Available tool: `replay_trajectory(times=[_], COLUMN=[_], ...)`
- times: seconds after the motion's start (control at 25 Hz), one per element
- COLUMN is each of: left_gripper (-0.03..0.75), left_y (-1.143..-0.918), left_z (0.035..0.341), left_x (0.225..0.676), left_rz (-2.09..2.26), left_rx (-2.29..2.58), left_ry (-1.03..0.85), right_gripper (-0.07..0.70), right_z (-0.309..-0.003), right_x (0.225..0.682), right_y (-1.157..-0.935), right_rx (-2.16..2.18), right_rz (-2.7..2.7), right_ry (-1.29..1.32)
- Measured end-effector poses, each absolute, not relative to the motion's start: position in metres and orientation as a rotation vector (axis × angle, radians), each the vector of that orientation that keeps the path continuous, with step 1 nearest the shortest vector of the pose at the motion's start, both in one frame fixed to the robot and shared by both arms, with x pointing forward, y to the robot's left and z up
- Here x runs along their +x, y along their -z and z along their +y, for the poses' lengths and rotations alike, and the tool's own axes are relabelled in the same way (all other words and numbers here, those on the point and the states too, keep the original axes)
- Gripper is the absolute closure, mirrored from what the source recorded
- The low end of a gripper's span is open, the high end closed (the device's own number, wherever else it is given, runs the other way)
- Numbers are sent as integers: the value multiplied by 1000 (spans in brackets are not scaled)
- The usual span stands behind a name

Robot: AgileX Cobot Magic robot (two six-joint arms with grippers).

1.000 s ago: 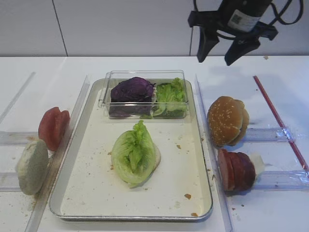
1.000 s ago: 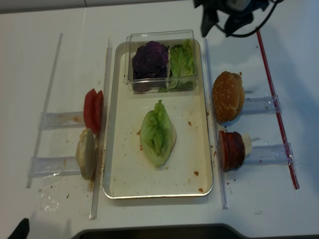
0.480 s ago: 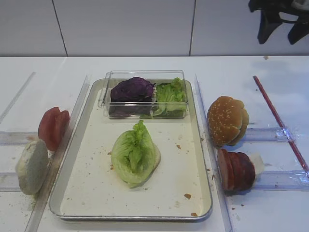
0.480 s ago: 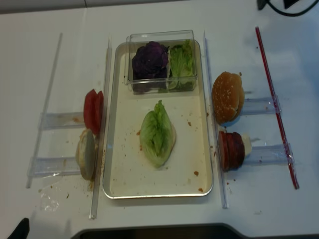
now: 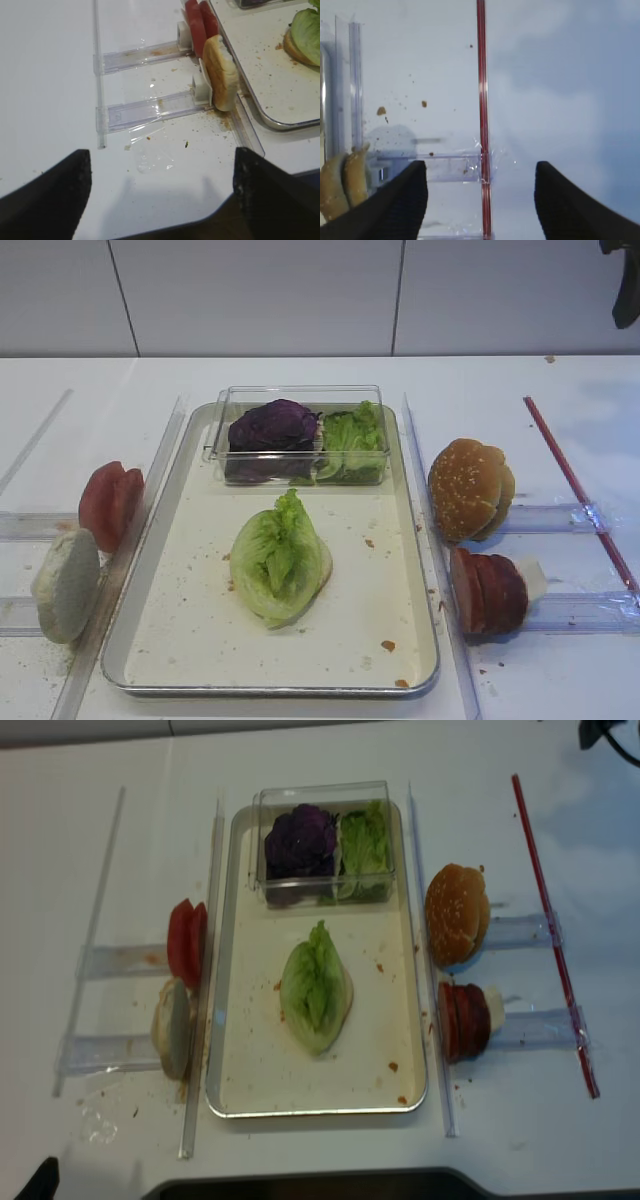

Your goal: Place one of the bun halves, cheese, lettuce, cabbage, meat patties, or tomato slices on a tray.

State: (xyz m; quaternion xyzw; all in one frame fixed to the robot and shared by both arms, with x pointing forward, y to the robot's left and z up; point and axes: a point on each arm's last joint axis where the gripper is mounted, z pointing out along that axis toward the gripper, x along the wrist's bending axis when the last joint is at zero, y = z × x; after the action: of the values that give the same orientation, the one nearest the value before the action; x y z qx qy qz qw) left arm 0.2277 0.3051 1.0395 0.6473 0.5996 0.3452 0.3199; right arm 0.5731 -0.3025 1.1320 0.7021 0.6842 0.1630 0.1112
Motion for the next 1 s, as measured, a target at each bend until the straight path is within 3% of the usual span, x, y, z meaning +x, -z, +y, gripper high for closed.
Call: replay_trajectory(times=[0.4, 1.0], left_gripper=[182, 182], left_y=[-1039, -1039], left_z=[305, 305], left_x=[228, 228], left_rz=[1576, 1576], left_rx=[1701, 1701], left_ry=[-907, -907], right_gripper=[164, 163], right_z=[-300, -292], right_x=[485, 370], right_y=[-1156, -1152], right_rx=[2012, 1937], right_rz=[1970, 1913], right_ry=[-542, -697])
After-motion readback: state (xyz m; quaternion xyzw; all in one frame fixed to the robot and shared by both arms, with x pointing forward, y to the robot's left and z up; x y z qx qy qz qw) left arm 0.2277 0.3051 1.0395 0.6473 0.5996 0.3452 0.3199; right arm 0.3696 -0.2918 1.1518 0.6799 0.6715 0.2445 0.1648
